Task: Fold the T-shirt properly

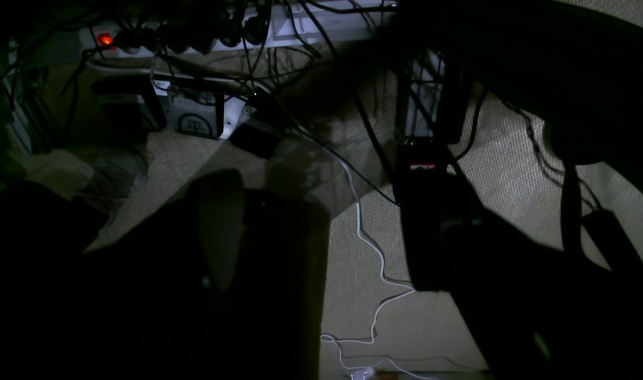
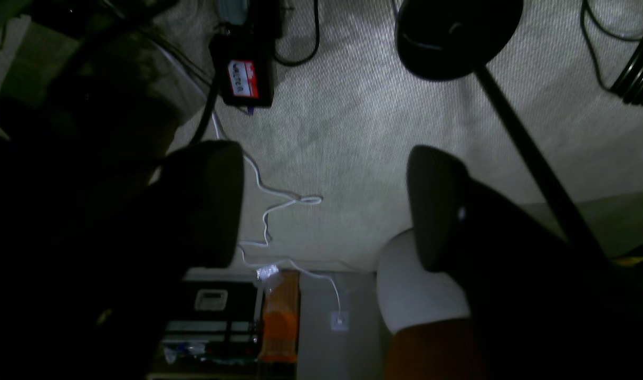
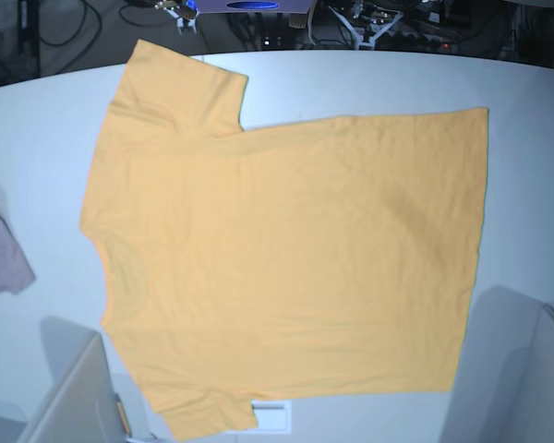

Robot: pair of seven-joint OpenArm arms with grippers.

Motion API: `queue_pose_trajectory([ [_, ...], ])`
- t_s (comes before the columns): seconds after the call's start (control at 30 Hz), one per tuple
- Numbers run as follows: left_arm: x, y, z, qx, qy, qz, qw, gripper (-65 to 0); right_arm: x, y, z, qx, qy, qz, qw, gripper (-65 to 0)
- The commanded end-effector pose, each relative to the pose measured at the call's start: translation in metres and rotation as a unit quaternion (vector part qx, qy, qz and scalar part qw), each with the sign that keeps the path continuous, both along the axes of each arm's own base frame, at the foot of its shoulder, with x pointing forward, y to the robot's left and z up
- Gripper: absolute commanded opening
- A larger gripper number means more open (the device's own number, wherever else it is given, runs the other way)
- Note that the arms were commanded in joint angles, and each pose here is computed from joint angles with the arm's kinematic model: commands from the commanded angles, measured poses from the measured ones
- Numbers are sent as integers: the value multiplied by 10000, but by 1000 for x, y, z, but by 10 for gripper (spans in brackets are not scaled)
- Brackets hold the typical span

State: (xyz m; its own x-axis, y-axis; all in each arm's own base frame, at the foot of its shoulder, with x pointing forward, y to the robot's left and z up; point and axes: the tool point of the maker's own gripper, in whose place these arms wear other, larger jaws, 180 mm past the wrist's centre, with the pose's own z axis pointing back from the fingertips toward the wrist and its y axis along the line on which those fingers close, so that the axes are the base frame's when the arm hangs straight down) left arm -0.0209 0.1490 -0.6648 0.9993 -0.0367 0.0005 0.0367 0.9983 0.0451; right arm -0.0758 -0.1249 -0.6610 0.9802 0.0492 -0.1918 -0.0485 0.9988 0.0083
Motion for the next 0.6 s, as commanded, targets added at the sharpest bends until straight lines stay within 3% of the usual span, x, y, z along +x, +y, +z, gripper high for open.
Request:
queue_pose_trajectory([
  [0.0,-4,1,0,28,39,-43,10000,-235,0,-1,0,8,-4,0,10000,-309],
  [0.07,-4,1,0,28,40,-66,10000,-347,0,-1,0,8,-4,0,10000,-444],
  [0.13,-4,1,0,28,40,-66,10000,-543,0,-1,0,8,-4,0,10000,-611],
  [0.17,-4,1,0,28,40,-59,10000,-645,0,-1,0,0,-4,0,10000,-650],
  [0.57,-10,5,1,54,49,-95,9999,-650,-3,-1,0,0,19,0,10000,-650],
])
